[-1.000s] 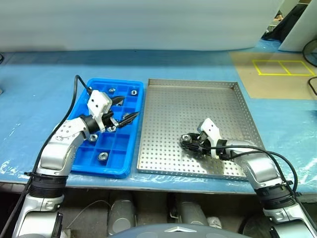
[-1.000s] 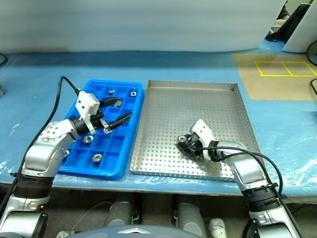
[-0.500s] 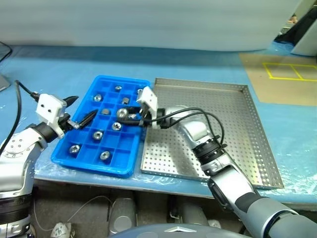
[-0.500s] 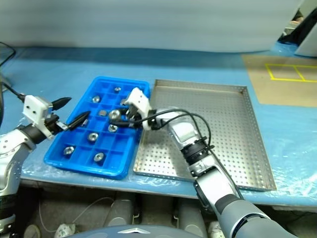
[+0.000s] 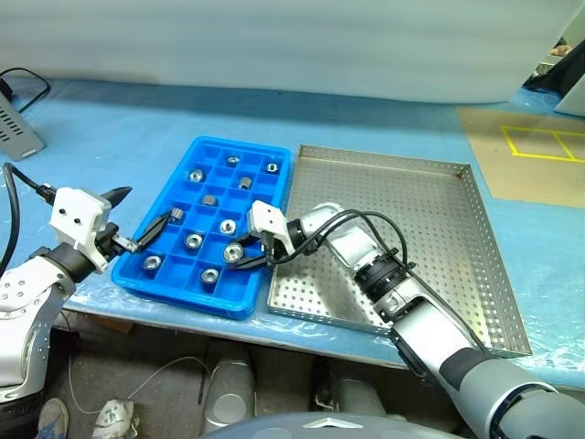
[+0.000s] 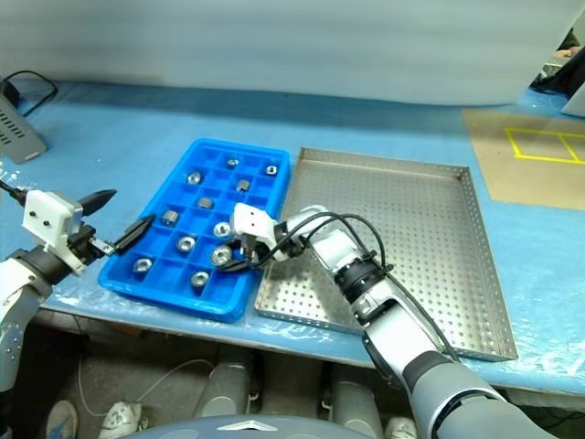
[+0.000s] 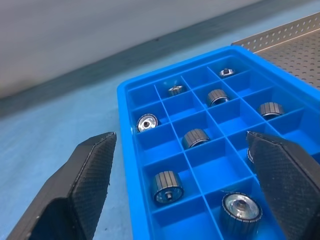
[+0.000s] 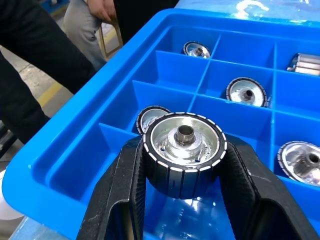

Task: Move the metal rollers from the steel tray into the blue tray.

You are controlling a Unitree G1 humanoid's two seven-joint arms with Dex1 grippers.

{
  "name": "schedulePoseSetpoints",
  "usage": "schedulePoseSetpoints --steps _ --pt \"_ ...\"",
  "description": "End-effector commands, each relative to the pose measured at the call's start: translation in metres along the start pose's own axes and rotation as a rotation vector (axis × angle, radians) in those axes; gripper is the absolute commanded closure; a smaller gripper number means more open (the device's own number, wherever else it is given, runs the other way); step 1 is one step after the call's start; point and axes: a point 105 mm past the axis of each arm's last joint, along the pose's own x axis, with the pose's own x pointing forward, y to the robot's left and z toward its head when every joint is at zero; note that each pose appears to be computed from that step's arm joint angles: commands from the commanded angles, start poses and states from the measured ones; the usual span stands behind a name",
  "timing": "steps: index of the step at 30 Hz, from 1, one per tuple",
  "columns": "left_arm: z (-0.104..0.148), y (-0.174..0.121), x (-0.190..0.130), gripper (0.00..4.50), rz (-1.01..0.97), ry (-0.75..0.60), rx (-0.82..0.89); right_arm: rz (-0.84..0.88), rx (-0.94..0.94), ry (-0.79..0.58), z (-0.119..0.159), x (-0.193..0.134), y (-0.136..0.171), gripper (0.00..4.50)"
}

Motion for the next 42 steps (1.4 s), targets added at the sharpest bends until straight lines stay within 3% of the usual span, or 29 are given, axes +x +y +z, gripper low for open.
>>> schedulePoseSetpoints --steps 1,3,11,14,17,20,23,26,30,34,42 --pt "0.008 -0.001 0.007 0.12 -0.021 -0.043 0.005 -0.057 -0.060 0.000 0.010 -0.007 -0.013 2.86" --pt "0.009 -0.005 0.012 0.12 -0.040 -0.050 -0.003 -0.104 -0.050 0.006 0.008 -0.008 -0.018 2.86" --pt "0.012 -0.030 0.038 0.12 -0.141 -0.080 -0.036 -0.180 -0.027 -0.014 0.002 -0.027 -0.020 0.14" --pt "0.015 -0.040 0.051 0.12 -0.176 -0.103 -0.058 -0.274 0.027 -0.088 0.008 -0.052 -0.029 0.14" --pt "0.019 -0.051 0.068 0.12 -0.207 -0.128 -0.072 -0.470 0.115 -0.255 0.029 -0.088 -0.054 0.14" --pt "0.032 -0.064 0.087 0.12 -0.246 -0.198 -0.147 -0.766 0.235 -0.441 0.040 -0.151 -0.084 0.14" --pt "0.026 -0.069 0.106 0.12 -0.235 -0.175 -0.162 -0.913 0.256 -0.433 0.023 -0.186 -0.082 0.14" --pt "0.025 -0.078 0.128 0.12 -0.198 -0.176 -0.207 -1.102 0.228 -0.310 -0.007 -0.213 -0.077 0.14" --pt "0.034 -0.092 0.145 0.12 -0.190 -0.224 -0.347 -1.176 0.177 -0.220 -0.024 -0.218 -0.059 0.14" --pt "0.036 -0.108 0.149 0.12 -0.214 -0.248 -0.351 -1.230 0.258 -0.289 -0.030 -0.215 -0.042 0.14" --pt "0.041 -0.097 0.139 0.12 -0.198 -0.312 -0.380 -1.297 0.193 -0.264 -0.035 -0.211 -0.028 0.14"
